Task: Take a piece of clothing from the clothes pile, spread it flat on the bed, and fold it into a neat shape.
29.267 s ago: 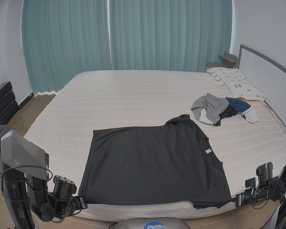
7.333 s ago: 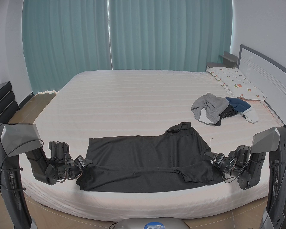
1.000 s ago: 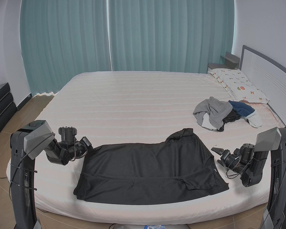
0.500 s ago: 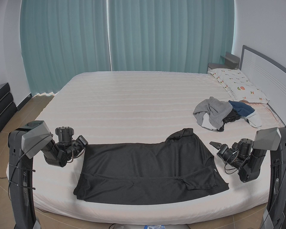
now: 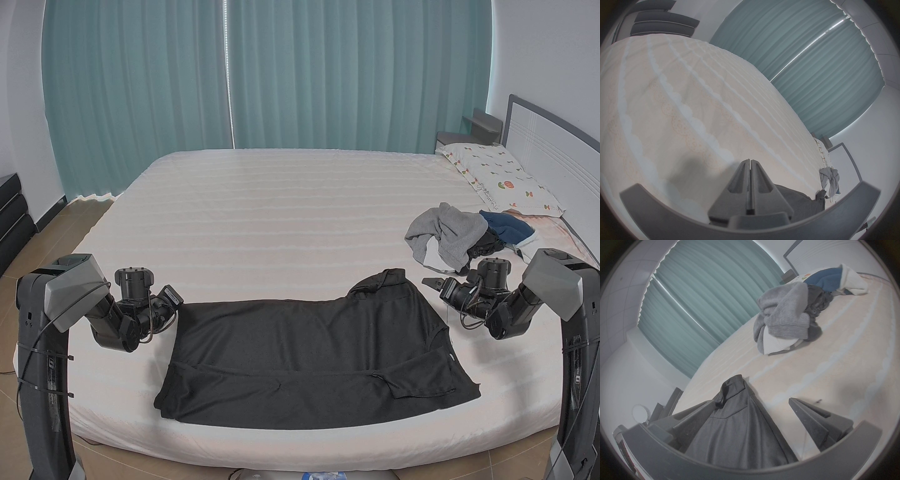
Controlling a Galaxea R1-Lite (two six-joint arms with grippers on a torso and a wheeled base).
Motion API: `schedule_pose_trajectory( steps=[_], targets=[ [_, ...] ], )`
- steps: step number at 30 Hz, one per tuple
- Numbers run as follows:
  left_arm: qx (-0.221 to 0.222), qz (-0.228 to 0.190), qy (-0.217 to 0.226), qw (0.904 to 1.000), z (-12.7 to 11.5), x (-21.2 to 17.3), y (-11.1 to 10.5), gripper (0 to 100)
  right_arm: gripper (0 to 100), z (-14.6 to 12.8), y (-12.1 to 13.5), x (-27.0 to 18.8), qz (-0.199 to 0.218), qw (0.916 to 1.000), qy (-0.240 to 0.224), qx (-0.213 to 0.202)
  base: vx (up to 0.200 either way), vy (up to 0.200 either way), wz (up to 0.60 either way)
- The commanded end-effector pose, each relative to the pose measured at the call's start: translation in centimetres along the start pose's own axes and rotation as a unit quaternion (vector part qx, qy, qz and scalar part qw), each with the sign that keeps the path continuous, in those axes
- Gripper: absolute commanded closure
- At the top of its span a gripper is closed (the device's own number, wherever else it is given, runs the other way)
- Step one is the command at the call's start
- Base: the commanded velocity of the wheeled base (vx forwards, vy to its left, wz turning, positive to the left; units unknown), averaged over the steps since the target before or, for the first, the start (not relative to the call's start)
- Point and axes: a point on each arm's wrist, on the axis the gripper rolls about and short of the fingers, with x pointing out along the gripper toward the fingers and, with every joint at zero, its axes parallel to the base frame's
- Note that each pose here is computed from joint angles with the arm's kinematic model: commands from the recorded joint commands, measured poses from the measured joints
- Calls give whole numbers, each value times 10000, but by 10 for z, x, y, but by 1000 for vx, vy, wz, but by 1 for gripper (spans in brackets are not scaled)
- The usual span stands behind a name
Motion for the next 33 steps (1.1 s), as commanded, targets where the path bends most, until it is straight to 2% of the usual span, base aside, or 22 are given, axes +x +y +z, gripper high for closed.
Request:
schedule_pose_trajectory(
  steps=[1, 8, 24, 25, 33],
  targets=[
    [-24, 16, 9, 10000, 0, 0, 2, 100, 0, -1, 26, 35, 182, 9988, 213, -401, 0, 0, 0],
    [-33, 21, 14, 10000, 0, 0, 2, 100, 0, 2, 34, 60, 287, 9983, 178, -465, 0, 0, 0],
    [-29, -1, -7, 10000, 1, 1, 1, 100, 0, -3, 13, 72, 139, 9989, 237, -389, 0, 0, 0],
    [-28, -12, -7, 10000, 1, 1, 1, 100, 100, -3, 13, 73, 148, 9988, 236, -394, 0, 0, 0],
    [-30, -29, -1, 10000, 2, 1, 1, 100, 100, -1, 9, 70, 118, 9993, 203, -292, 0, 0, 0]
  ],
)
